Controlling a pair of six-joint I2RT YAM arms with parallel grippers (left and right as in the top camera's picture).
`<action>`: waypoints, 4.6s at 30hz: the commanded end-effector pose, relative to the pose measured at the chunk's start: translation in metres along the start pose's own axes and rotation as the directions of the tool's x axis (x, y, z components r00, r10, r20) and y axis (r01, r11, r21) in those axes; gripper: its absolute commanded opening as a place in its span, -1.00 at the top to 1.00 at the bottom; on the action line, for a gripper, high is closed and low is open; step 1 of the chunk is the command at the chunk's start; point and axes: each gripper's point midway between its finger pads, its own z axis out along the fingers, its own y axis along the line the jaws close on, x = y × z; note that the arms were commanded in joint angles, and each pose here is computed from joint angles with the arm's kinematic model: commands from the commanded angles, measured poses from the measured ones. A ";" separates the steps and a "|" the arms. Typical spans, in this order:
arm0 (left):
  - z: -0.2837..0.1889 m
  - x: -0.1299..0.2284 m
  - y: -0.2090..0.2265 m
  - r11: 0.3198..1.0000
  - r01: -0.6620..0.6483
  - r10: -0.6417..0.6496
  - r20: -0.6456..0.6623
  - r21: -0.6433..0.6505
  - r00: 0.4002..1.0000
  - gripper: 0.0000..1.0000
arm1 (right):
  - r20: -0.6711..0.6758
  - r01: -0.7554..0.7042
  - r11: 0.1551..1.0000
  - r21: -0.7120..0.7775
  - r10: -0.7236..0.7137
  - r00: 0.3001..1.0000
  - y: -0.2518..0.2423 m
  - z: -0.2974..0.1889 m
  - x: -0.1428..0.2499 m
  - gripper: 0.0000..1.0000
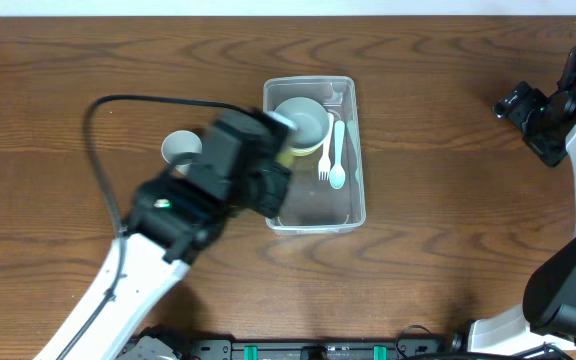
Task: Pack container
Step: 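Carry the yellow cup into the container and release it, then move the left gripper back to the grey cup and grasp it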
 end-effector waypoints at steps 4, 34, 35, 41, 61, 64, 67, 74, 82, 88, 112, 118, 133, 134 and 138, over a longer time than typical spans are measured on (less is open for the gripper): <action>0.059 0.013 -0.004 0.984 -0.111 0.092 -0.133 -0.142 0.987 0.88 | 0.013 -0.016 1.000 0.006 0.016 1.000 -0.001 -0.002 -0.004 -0.98; 0.161 0.055 0.049 0.935 -0.159 0.043 -0.345 -0.318 0.938 0.72 | 0.012 -0.016 1.000 0.006 0.016 1.000 -0.001 -0.002 -0.004 -0.98; 0.161 0.055 0.049 0.935 -0.160 0.043 -0.345 -0.318 0.938 0.69 | 0.013 -0.016 1.000 0.006 0.016 1.000 -0.001 -0.002 -0.004 -0.98; 0.161 0.054 0.049 0.935 -0.159 0.043 -0.341 -0.318 0.939 0.66 | 0.013 -0.016 1.000 0.006 0.016 1.000 -0.001 -0.002 -0.004 -0.98; 0.089 -0.005 0.042 0.940 -0.103 0.048 -0.173 -0.325 0.984 0.03 | 0.013 -0.016 1.000 0.006 0.016 1.000 -0.001 -0.002 -0.004 -0.99; 0.056 -0.019 0.054 0.935 -0.053 0.021 -0.094 -0.350 0.995 0.03 | 0.013 -0.016 1.000 0.006 0.016 1.000 -0.001 -0.002 -0.004 -0.98; 0.029 -0.026 0.086 0.910 0.048 -0.063 -0.023 -0.412 0.998 0.02 | 0.013 -0.016 1.000 0.006 0.016 1.000 -0.001 -0.002 -0.004 -0.98; 0.017 0.000 0.180 0.773 0.315 -0.356 0.033 -0.551 0.934 0.02 | 0.013 -0.016 1.000 0.006 0.016 1.000 -0.001 -0.002 -0.004 -0.99; 0.042 0.040 0.223 0.691 0.451 -0.560 -0.023 -0.565 0.828 0.02 | 0.013 -0.016 1.000 0.006 0.016 1.000 -0.001 -0.002 -0.004 -0.98; 0.060 0.062 0.229 0.682 0.436 -0.597 -0.102 -0.587 0.796 0.03 | 0.013 -0.017 1.000 0.006 0.016 1.000 -0.001 -0.002 -0.004 -0.99; 0.094 0.103 0.219 0.711 0.417 -0.633 -0.256 -0.566 0.731 0.04 | 0.013 -0.016 1.000 0.006 0.016 1.000 -0.001 -0.002 -0.004 -0.99; 0.097 0.106 0.217 0.750 0.379 -0.592 -0.295 -0.542 0.750 0.04 | 0.013 -0.017 1.000 0.006 0.016 1.000 -0.001 -0.002 -0.004 -0.99; 0.120 0.117 0.224 0.754 0.367 -0.592 -0.323 -0.544 0.738 0.06 | 0.013 -0.016 1.000 0.006 0.016 1.000 -0.001 -0.002 -0.004 -0.99; 0.123 0.121 0.224 0.755 0.364 -0.595 -0.335 -0.546 0.731 0.06 | 0.013 -0.016 1.000 0.006 0.016 1.000 -0.001 -0.002 -0.004 -0.98; 0.131 0.131 0.224 0.755 0.356 -0.601 -0.363 -0.551 0.712 0.24 | 0.013 -0.017 1.000 0.006 0.016 1.000 -0.001 -0.002 -0.004 -0.98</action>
